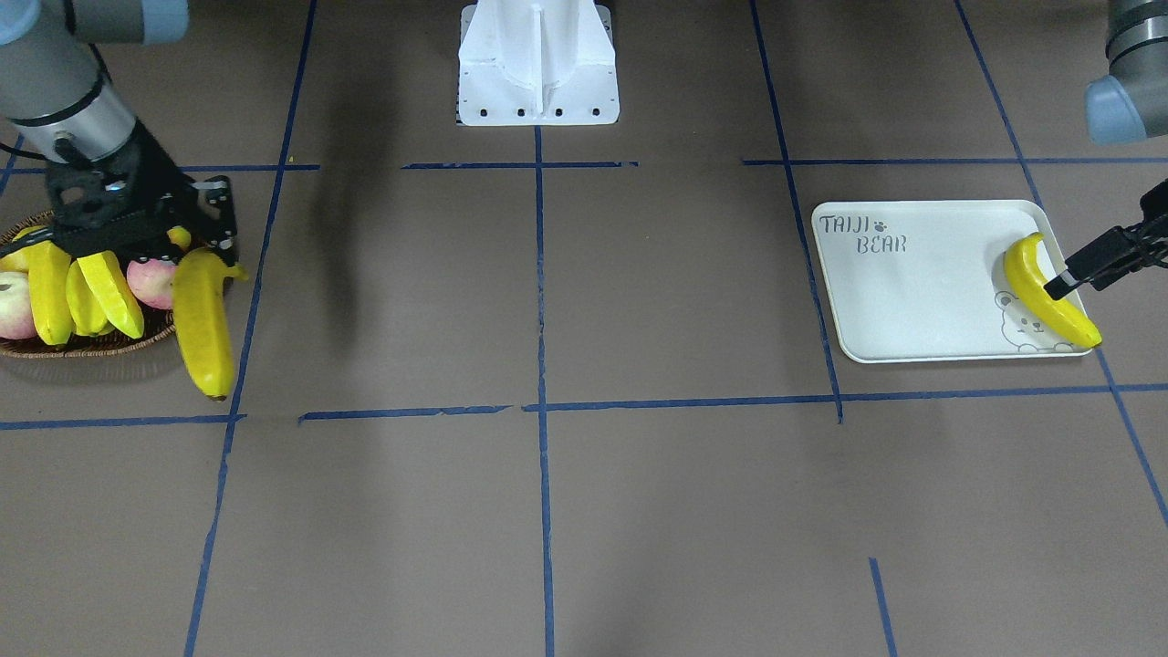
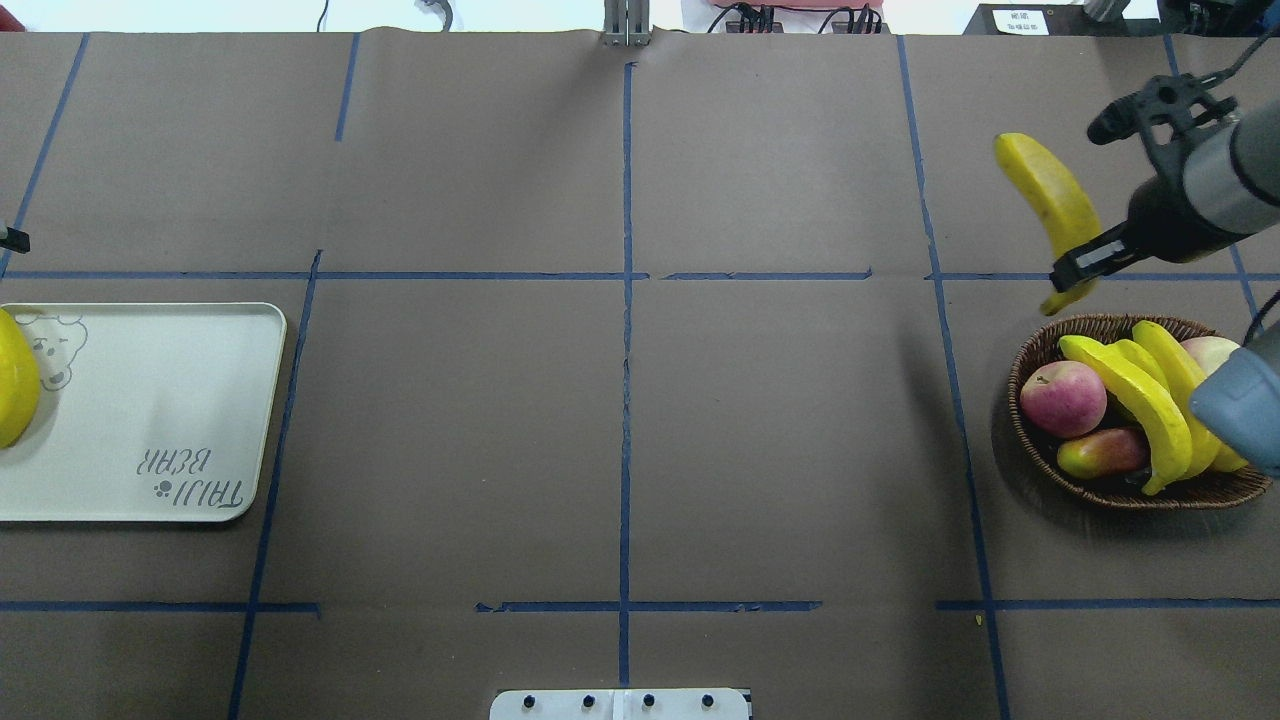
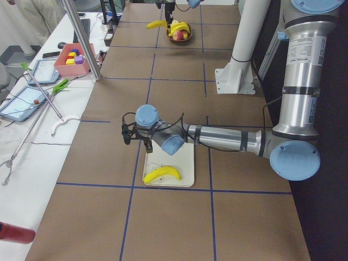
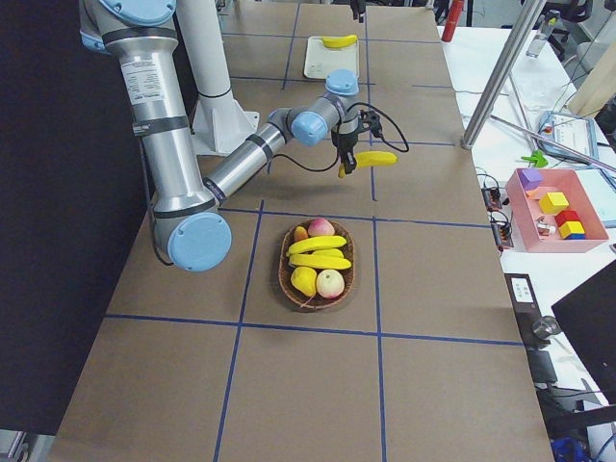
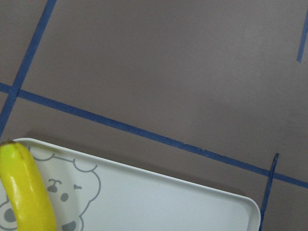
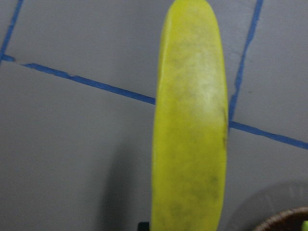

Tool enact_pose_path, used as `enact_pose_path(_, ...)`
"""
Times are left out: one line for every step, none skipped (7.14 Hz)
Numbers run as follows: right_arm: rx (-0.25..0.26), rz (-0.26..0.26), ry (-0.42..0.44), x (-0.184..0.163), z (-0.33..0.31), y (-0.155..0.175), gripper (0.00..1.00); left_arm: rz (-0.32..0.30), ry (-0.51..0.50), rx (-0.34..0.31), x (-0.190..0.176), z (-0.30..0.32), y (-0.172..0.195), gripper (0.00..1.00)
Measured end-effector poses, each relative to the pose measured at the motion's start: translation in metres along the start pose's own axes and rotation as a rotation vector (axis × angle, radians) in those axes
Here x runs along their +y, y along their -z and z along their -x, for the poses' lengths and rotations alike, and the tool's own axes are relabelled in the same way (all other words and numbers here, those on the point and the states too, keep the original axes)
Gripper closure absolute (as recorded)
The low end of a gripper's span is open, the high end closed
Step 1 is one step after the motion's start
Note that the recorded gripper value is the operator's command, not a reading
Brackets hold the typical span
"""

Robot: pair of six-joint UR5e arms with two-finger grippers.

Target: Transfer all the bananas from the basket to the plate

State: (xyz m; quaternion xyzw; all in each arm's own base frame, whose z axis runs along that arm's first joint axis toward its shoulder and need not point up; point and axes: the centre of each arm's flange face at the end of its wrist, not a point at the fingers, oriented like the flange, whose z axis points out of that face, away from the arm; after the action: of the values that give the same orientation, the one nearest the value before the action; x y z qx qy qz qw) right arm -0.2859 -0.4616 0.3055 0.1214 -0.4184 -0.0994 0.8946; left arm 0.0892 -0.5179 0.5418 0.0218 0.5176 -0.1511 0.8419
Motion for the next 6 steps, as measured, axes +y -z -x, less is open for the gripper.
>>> enact_pose_path(-0.070, -0.031, -0.033, -0.003, 0.040, -0.008, 1.00, -0.007, -0.017, 0.032, 0.002, -0.015, -0.002, 0.00)
enact_pose_path(-0.152, -0.068, -0.063, -0.012, 0.076, -0.017, 1.00, 0.002, -0.006, 0.066, 0.006, -0.042, -0.012, 0.00)
enact_pose_path(-0.228, -0.099, -0.091, -0.026, 0.112, -0.031, 0.99, 0.021, 0.024, 0.101, 0.011, -0.074, -0.023, 0.00)
enact_pose_path(-0.281, -0.132, -0.120, -0.037, 0.146, -0.046, 0.99, 0.035, 0.040, 0.142, 0.015, -0.108, -0.030, 0.00)
enact_pose_path(-0.320, -0.171, -0.143, -0.042, 0.177, -0.059, 0.99, 0.044, 0.020, 0.188, 0.019, -0.140, -0.034, 0.00)
enact_pose_path(-0.361, -0.195, -0.170, -0.043, 0.205, -0.067, 0.99, 0.062, -0.033, 0.235, 0.030, -0.171, -0.041, 0.00)
